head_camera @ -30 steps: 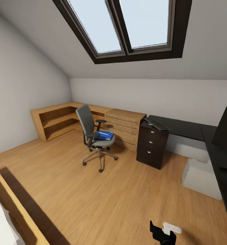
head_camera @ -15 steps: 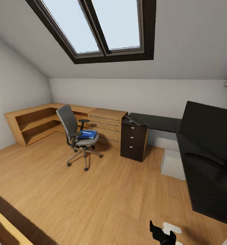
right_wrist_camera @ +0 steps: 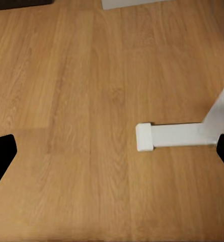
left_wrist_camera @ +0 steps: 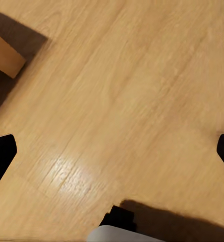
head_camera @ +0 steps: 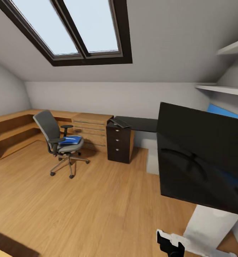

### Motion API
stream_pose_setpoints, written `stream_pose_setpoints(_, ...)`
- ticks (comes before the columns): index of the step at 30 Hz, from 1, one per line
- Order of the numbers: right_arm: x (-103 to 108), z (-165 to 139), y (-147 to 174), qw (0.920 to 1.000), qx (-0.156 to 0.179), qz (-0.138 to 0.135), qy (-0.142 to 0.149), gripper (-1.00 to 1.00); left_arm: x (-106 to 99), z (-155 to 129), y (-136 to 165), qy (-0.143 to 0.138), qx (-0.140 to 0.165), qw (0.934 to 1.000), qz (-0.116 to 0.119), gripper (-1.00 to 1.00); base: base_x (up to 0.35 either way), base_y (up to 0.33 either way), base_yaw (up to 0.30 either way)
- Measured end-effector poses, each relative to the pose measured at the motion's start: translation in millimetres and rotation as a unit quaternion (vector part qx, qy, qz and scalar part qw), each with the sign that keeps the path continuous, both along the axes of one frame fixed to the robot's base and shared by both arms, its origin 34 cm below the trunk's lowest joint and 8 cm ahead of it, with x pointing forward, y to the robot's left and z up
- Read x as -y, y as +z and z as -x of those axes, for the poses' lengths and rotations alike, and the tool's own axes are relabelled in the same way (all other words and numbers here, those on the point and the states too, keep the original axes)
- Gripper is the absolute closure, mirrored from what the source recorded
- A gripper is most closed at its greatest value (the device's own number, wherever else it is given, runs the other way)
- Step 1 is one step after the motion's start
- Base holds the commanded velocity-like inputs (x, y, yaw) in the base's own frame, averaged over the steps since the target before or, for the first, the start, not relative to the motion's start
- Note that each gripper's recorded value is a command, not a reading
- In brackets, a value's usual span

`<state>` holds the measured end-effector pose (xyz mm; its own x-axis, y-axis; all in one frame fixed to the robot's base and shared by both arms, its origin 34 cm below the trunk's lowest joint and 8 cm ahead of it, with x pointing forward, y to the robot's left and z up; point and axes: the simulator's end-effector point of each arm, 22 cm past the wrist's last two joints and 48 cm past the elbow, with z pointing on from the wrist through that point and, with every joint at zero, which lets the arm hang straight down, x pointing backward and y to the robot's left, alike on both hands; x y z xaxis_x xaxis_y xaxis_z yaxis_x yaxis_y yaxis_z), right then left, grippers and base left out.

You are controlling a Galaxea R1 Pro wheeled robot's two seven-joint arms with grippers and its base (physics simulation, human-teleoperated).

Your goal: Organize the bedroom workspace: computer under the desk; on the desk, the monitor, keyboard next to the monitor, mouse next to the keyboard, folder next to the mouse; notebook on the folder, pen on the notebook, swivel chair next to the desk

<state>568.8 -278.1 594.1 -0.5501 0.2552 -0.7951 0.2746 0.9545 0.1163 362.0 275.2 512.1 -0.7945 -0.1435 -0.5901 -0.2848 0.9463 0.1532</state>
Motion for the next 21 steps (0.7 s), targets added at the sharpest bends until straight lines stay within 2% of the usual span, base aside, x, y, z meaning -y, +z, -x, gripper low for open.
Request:
stream_pose_setpoints(5, -0.1, 0.1, -0.2, 1.0000, 0.000, 0.000, 0.000, -1.00, 0.1, 0.3, -0.2, 0.000, -0.001, 1.0000, 0.000, -1.00, -0.232, -0.260, -0.159)
stream_pose_setpoints(15, -0.1, 0.1, 0.0, 1.0000, 0.000, 0.000, 0.000, -1.00, 0.2, 0.2, -0.1, 0.000, -0.001, 1.0000, 0.000, -1.00, -0.191, -0.289, -0.048)
stream_pose_setpoints(21, 0.0, -0.9, 1.7, 1.0000, 0.002, 0.000, 0.000, -1.00, 0.1, -0.6, 0.5, 0.000, 0.000, 1.0000, 0.000, -1.00, -0.182, -0.224, -0.200)
